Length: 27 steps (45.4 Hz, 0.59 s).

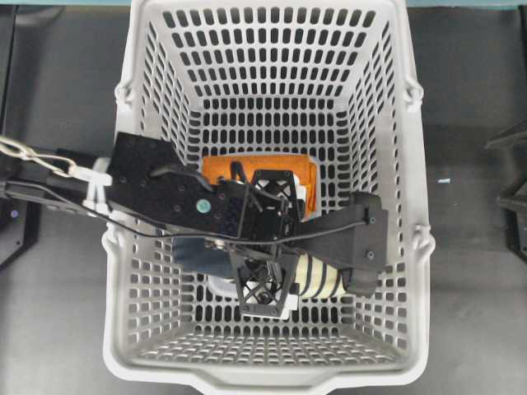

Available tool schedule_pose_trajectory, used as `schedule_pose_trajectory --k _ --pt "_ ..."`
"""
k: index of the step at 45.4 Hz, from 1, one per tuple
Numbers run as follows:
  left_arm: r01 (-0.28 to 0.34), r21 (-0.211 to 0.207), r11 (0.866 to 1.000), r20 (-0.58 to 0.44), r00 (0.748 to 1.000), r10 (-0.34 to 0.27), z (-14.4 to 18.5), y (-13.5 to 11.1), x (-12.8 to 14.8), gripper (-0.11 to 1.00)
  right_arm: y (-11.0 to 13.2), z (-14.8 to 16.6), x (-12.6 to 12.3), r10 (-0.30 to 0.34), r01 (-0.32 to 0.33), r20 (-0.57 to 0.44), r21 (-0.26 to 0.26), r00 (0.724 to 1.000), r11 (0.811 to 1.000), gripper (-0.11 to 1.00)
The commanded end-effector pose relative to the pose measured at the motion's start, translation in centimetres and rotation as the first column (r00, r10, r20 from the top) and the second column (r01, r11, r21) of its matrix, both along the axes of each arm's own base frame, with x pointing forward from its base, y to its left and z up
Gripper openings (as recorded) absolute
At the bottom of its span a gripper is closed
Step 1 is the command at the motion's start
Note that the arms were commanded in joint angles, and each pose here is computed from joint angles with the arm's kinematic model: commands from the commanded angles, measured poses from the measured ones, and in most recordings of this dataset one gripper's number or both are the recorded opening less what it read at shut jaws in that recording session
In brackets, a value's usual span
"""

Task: Pick up the slipper from the shopping basket with the left arm.
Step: 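Move the left gripper over the basket down toward the striped slipper, then lower the open left gripper onto the slipper's striped heel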

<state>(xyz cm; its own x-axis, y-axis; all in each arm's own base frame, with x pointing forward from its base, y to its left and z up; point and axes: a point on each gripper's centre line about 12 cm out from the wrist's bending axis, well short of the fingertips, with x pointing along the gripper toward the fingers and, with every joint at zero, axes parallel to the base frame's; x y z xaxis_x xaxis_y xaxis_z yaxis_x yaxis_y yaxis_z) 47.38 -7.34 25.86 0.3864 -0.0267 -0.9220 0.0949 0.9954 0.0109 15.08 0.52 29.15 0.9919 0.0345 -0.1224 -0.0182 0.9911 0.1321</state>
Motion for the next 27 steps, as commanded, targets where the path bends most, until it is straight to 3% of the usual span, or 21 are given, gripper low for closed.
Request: schedule_pose_trajectory --k 1,18,23,27 --pt "0.007 0.006 1.0 -0.002 1.0 -0.007 -0.9 0.0 0.0 0.91 0.0 0.1 0.1 -0.002 0.002 0.006 0.003 1.0 1.0 0.81" --pt "-0.016 -0.008 1.0 0.007 1.0 0.016 -3.3 0.0 -0.2 0.88 0.0 -0.1 0.2 -0.002 0.002 0.0 0.005 1.0 1.0 0.81" --pt "-0.018 -0.01 1.0 0.01 1.0 0.019 -3.3 0.0 -0.2 0.72 0.0 -0.2 0.2 -0.004 0.004 -0.006 0.004 1.0 1.0 0.8" --pt "-0.017 -0.011 1.0 0.011 1.0 0.017 -3.1 -0.1 -0.1 0.46 -0.1 -0.3 0.2 -0.009 0.009 -0.006 0.006 1.0 1.0 0.81"
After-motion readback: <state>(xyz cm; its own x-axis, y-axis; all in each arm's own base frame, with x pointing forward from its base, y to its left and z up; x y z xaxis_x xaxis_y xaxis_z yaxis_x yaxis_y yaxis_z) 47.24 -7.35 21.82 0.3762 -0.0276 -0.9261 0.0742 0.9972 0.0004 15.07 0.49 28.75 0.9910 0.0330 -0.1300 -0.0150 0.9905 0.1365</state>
